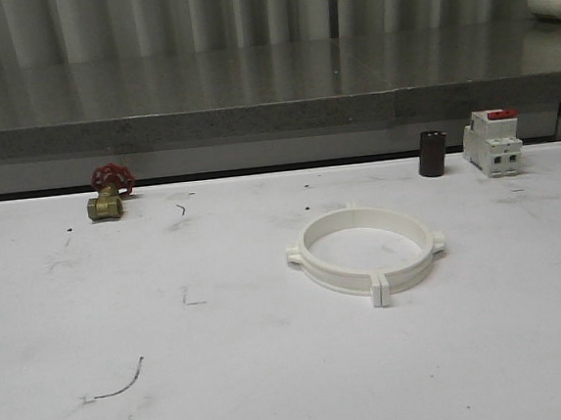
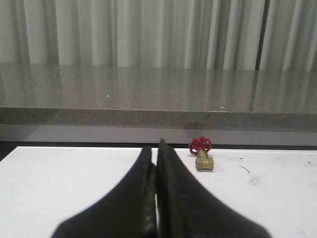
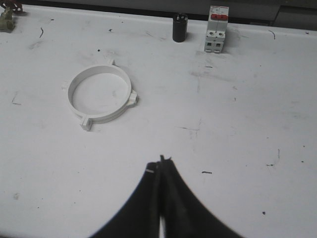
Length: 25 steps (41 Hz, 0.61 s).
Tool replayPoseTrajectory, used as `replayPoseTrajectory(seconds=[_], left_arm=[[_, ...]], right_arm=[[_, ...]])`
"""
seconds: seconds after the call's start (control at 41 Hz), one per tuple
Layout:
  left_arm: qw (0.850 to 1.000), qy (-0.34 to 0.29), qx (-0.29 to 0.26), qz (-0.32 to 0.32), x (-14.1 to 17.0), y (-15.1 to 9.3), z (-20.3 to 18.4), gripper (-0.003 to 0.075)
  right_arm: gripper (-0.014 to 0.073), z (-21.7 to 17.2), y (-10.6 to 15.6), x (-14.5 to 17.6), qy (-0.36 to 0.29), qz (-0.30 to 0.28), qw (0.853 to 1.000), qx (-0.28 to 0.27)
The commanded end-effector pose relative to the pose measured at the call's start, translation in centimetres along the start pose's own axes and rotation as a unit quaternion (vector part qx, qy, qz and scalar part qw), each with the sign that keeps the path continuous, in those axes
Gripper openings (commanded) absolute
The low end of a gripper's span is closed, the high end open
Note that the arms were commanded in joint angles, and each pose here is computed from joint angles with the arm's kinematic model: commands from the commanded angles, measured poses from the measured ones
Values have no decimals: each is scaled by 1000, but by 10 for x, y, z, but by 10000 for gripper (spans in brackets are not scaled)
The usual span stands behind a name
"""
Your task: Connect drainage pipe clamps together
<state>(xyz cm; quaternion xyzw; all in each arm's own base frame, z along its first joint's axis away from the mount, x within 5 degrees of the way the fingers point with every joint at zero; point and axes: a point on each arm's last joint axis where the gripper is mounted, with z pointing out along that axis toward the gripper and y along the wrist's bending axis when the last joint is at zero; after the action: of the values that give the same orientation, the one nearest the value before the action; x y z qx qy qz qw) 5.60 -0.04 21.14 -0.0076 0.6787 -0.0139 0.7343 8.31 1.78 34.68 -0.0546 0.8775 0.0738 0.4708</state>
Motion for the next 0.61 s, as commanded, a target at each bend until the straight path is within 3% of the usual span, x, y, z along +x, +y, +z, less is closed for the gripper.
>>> replayPoseTrajectory(seconds=[0.0,0.585], left_arm=[[999,-36,6,-24,0,-1,-1,-20],[999,-31,6,-8,1,-1,-1,-20]], right_arm=[[-116,-5,0,-12,-42,-2,999,3],[-116,-5,0,-12,-42,-2,999,3]])
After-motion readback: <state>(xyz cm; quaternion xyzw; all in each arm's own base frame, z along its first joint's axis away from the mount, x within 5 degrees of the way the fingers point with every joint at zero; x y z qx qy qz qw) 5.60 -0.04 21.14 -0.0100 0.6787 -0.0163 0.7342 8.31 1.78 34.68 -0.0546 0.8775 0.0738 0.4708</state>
